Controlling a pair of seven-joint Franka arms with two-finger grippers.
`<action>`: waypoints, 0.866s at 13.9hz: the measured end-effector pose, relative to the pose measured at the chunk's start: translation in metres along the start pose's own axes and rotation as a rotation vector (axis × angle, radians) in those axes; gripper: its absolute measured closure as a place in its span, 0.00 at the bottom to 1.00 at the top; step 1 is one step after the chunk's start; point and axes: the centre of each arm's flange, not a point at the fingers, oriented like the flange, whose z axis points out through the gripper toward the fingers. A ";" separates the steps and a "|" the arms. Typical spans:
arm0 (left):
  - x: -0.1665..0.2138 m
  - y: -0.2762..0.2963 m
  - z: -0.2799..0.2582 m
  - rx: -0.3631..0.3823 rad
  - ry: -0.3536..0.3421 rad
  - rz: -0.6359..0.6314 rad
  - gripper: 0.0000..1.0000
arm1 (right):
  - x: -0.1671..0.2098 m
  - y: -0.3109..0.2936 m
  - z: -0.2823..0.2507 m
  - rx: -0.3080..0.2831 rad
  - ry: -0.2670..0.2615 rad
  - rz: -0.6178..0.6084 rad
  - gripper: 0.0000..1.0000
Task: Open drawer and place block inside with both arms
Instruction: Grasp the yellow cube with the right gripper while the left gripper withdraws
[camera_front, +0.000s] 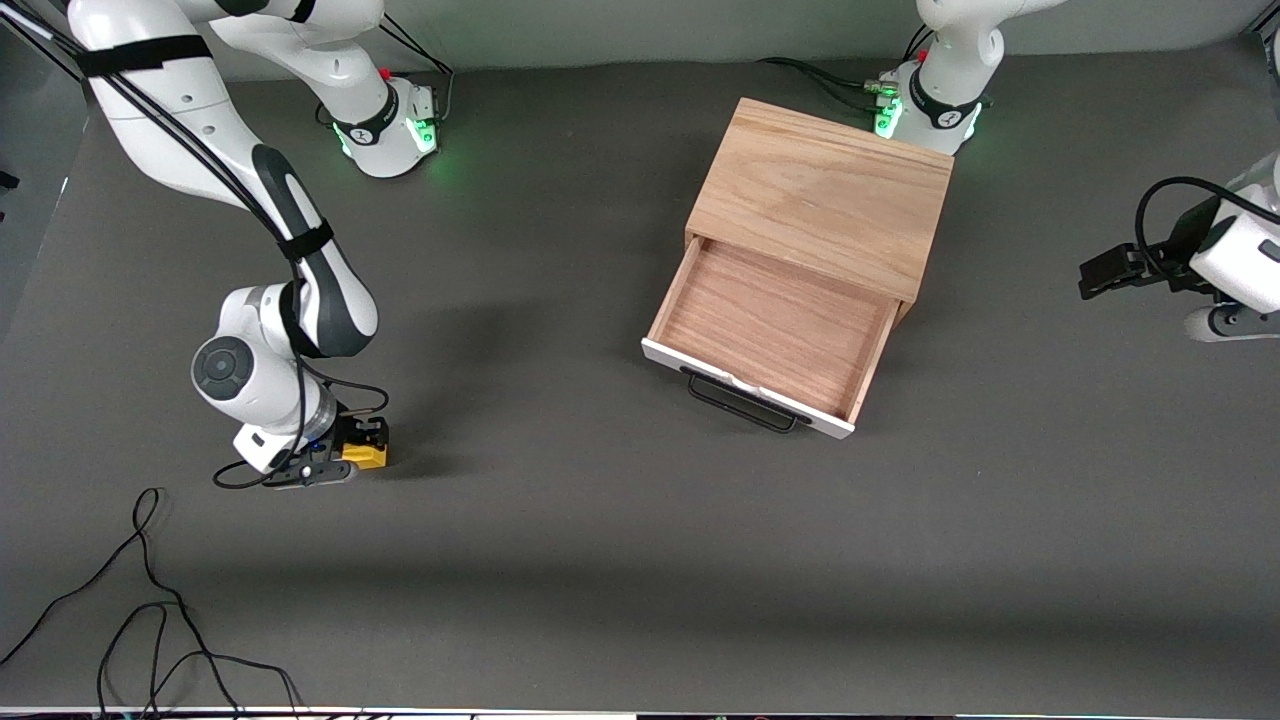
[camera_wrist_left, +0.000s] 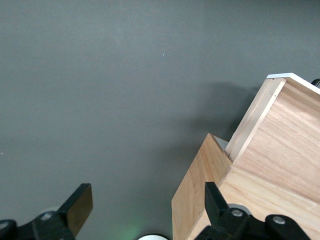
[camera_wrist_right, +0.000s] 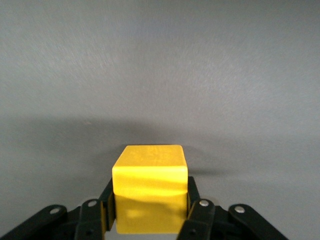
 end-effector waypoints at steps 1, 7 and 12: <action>0.000 0.001 0.002 0.001 0.005 0.002 0.00 | 0.009 -0.007 -0.021 0.004 -0.031 0.028 0.45; 0.002 0.002 -0.005 -0.003 0.035 0.012 0.00 | 0.041 -0.124 -0.212 0.085 -0.116 0.186 0.45; 0.003 0.001 -0.010 -0.005 0.046 0.013 0.00 | 0.017 -0.237 -0.297 0.168 -0.108 0.363 0.45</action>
